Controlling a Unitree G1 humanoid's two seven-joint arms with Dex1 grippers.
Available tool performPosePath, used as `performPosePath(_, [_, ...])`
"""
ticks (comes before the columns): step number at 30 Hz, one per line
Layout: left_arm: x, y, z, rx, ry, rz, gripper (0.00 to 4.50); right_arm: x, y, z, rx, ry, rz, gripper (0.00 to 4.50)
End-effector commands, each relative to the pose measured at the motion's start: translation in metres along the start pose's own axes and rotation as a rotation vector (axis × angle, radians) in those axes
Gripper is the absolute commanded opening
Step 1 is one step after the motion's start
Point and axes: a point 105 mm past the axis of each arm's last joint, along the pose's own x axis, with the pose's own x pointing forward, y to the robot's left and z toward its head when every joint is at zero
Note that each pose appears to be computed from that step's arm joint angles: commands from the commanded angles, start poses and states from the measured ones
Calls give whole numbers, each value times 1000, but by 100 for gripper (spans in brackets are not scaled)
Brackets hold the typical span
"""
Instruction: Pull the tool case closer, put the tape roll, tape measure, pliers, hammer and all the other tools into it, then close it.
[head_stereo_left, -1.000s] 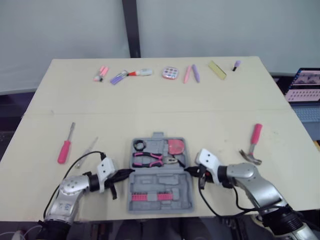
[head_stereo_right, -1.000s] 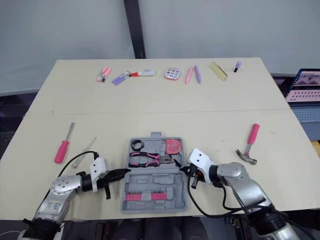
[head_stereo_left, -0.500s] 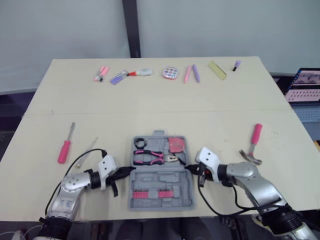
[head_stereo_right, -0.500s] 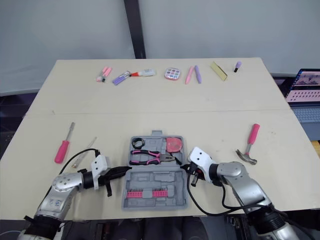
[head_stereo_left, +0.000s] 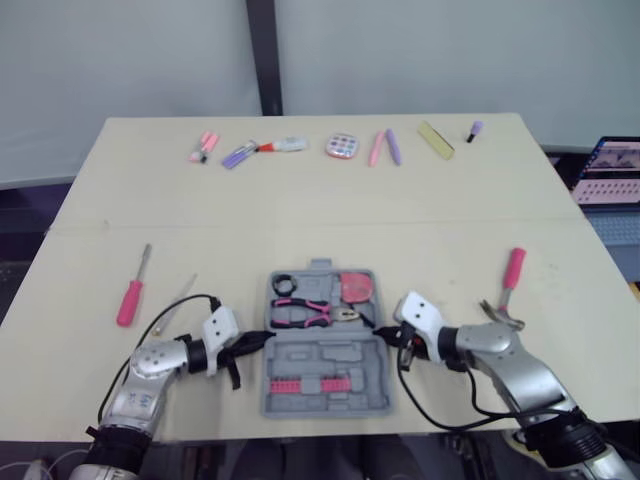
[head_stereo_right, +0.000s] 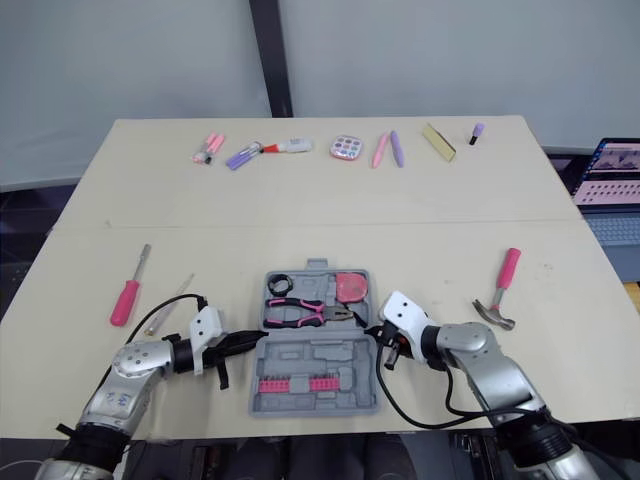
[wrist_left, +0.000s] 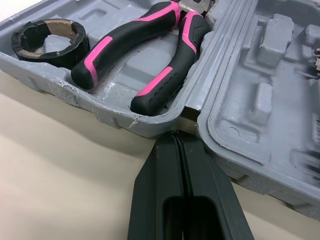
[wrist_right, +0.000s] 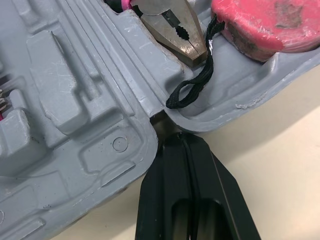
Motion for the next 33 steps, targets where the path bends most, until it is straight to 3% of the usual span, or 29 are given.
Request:
performPosePath(1, [8, -3, 13, 37, -47, -30, 0, 1, -2, 2, 1, -10, -23, 3])
performPosePath(33, [10, -1, 10, 36, -42, -14, 0, 4, -8, 7, 0, -24, -42, 3])
